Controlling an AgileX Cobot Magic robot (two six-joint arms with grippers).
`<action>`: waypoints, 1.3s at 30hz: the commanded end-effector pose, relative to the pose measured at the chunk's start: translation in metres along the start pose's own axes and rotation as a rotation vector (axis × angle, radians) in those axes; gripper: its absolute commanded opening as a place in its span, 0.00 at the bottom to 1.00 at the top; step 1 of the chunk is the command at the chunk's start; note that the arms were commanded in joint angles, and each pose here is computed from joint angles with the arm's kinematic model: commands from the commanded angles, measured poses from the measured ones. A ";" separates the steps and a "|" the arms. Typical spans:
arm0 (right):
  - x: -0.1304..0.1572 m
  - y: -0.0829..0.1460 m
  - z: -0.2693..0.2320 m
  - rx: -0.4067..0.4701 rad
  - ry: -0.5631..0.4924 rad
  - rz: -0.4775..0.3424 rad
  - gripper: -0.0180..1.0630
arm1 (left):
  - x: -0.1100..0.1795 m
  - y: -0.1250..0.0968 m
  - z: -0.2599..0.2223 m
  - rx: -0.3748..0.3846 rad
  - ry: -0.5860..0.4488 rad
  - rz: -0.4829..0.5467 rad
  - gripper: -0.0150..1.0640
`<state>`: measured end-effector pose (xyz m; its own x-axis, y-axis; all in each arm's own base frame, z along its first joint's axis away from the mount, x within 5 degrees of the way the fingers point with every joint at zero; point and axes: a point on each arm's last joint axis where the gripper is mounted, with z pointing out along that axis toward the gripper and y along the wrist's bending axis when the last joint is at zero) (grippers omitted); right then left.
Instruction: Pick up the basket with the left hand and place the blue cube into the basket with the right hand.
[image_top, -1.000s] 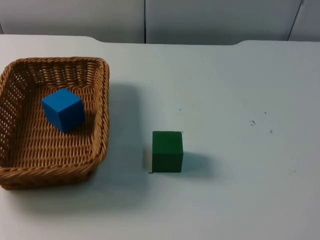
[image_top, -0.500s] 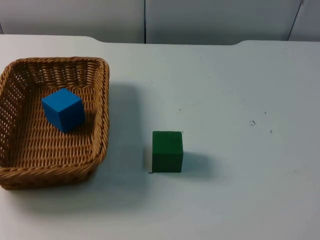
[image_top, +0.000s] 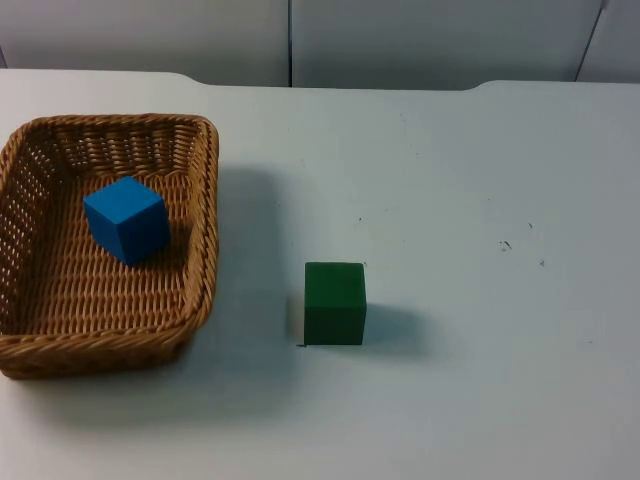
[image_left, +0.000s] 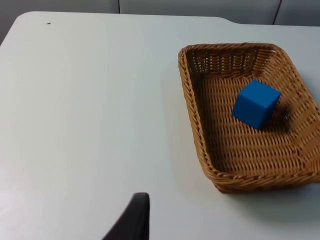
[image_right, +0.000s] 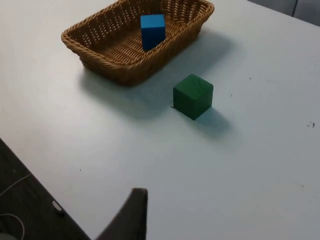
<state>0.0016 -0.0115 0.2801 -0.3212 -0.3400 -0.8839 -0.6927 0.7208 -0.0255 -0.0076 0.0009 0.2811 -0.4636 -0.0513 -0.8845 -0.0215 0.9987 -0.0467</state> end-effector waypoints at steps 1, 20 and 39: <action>0.001 0.000 0.002 0.006 -0.007 -0.012 0.95 | 0.001 0.000 0.001 0.004 -0.005 -0.010 0.98; 0.001 0.000 0.002 -0.002 -0.006 -0.019 0.95 | 0.001 0.000 0.001 0.004 -0.005 -0.010 0.99; 0.001 0.001 0.002 -0.008 -0.006 -0.011 0.95 | 0.001 0.000 0.001 0.004 -0.005 -0.010 0.99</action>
<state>0.0012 -0.0112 0.2800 -0.3165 -0.3452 -0.8836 -0.6981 0.7154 -0.0294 -0.0076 0.0009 0.2811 -0.4636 -0.0520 -0.8845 -0.0218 0.9986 -0.0473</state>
